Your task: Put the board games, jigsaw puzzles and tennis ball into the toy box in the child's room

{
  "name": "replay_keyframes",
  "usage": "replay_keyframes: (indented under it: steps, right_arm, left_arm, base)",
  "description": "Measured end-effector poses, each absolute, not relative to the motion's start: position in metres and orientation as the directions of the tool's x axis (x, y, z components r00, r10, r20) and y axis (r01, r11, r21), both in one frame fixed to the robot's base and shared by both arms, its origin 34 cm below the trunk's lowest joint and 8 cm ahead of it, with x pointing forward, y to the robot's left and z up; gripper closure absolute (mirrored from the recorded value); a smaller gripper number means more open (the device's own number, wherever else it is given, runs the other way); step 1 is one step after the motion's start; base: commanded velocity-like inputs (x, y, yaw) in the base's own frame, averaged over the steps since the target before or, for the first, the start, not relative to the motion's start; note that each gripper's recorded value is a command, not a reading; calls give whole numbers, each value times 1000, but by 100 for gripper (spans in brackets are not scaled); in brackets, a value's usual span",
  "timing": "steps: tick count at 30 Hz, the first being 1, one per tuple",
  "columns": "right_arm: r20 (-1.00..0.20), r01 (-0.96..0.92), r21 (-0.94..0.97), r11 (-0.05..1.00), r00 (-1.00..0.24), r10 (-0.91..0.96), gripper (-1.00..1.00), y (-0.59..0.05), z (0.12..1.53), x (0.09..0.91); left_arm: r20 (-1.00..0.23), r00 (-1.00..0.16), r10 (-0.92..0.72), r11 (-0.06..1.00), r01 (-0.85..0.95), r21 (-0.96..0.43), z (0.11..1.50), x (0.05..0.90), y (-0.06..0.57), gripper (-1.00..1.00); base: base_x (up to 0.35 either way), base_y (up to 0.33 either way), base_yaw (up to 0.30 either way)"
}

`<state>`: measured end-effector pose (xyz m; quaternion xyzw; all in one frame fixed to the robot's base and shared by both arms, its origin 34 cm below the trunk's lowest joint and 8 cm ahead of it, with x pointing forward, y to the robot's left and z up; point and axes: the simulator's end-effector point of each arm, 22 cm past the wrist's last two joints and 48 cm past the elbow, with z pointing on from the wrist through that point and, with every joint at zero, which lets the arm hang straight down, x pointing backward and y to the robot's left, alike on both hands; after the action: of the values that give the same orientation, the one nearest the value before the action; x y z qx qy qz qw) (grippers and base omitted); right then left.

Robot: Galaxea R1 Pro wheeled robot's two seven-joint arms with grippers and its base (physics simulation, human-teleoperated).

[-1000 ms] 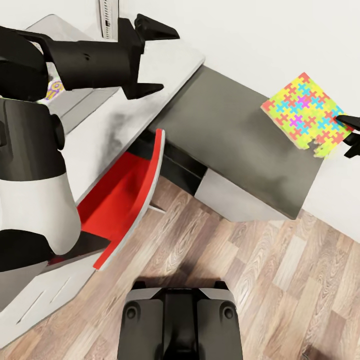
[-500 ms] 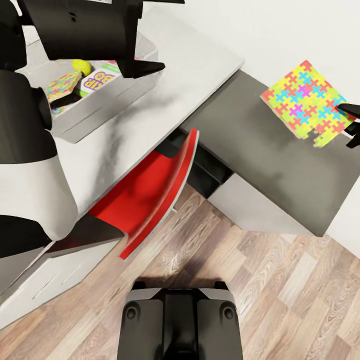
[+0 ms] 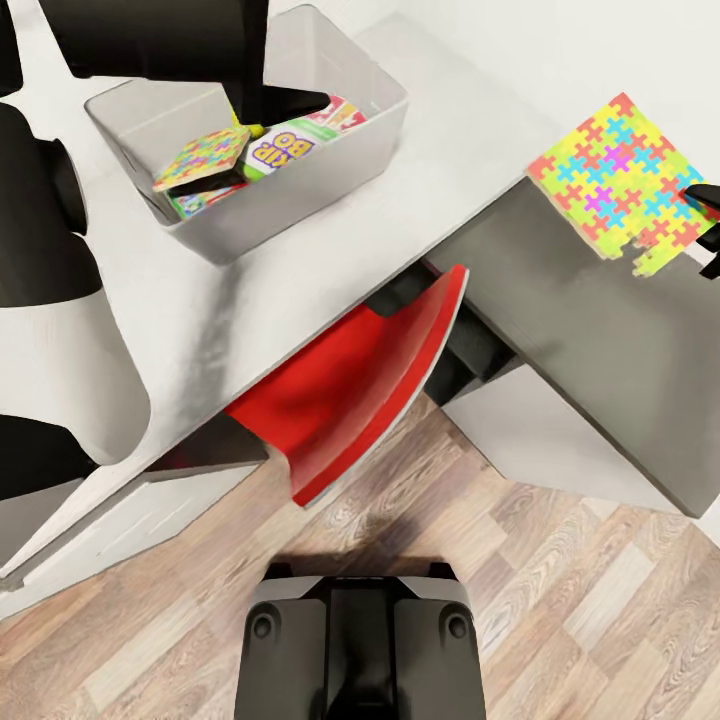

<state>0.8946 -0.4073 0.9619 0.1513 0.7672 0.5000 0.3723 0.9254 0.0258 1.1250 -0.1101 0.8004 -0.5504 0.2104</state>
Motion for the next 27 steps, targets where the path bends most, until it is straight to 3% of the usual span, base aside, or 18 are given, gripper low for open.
replay_keyframes:
  steps: [27]
  right_arm:
    - [-385, -65, 885, 460, -656, 649, 100, -417, 950, 922]
  left_arm:
    - [-237, -875, -422, 459, 19, -888, 1109, 932, 47, -100]
  base:
    - [0, 0, 295]
